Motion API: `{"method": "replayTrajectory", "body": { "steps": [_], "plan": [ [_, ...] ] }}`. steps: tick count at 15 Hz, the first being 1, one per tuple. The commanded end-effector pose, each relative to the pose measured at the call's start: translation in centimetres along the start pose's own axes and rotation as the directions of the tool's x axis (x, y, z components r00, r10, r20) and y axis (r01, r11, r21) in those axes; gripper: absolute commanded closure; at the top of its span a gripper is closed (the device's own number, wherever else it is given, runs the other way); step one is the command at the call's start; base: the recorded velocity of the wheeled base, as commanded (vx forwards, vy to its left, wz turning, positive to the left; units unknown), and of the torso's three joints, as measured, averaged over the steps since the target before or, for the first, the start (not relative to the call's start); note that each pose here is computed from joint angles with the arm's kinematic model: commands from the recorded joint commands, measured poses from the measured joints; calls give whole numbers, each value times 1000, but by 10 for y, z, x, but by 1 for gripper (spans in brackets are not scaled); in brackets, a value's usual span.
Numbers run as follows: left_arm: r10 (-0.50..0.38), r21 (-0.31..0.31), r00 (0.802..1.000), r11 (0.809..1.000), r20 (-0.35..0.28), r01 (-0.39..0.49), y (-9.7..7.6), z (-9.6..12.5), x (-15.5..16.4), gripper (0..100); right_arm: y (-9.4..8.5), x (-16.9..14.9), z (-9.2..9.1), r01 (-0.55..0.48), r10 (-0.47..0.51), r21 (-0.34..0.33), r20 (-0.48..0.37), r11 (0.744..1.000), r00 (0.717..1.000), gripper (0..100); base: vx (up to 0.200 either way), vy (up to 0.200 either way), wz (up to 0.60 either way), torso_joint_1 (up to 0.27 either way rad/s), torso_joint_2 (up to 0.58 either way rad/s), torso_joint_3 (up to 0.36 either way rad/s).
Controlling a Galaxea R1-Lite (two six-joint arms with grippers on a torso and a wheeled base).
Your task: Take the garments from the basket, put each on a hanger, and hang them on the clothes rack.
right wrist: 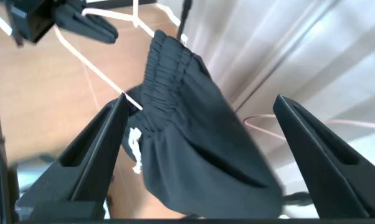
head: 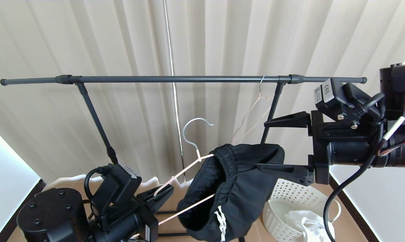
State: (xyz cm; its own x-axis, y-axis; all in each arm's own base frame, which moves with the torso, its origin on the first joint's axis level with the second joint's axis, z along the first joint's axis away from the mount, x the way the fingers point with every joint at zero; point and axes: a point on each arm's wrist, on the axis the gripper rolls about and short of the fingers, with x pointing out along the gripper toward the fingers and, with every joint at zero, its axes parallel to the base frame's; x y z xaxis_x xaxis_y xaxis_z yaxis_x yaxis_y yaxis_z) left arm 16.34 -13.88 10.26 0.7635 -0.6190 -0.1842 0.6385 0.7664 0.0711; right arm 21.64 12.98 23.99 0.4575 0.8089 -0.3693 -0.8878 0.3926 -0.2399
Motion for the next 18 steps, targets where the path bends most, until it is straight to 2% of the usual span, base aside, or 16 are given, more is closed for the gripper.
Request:
{"method": "replayTrajectory", "body": {
  "steps": [1,2,4,5,9,14,18],
  "plan": [
    [-21,21,1000,1000,-8,21,-5,-3,-4,100,-25,8,6,-64,61,-73,-44,995,997,0,0,0,0,0,0,0],
    [-24,35,1000,999,-9,24,-5,-4,-5,100,-30,15,6,-126,118,-78,-101,989,988,0,0,0,0,0,0,0],
    [-43,49,999,998,-5,44,-9,-4,-7,100,-37,28,8,-234,221,-42,-203,971,954,0,0,0,0,0,0,0],
    [-45,50,999,998,-6,45,-9,-5,-8,100,-40,35,6,-267,252,-35,-233,963,939,0,0,0,0,0,0,0],
    [-53,56,999,997,-6,53,-11,-5,-8,100,-28,62,-2,-338,319,-15,-290,941,902,0,0,0,0,0,0,0],
    [-53,58,999,997,-6,53,-11,-5,-8,100,-24,75,-6,-357,335,-11,-319,934,887,0,0,0,0,0,0,0],
    [-56,62,998,997,-6,56,-12,-5,-8,100,-18,81,-2,-363,332,-37,-328,931,884,0,0,0,0,0,0,0]
  ]
}}
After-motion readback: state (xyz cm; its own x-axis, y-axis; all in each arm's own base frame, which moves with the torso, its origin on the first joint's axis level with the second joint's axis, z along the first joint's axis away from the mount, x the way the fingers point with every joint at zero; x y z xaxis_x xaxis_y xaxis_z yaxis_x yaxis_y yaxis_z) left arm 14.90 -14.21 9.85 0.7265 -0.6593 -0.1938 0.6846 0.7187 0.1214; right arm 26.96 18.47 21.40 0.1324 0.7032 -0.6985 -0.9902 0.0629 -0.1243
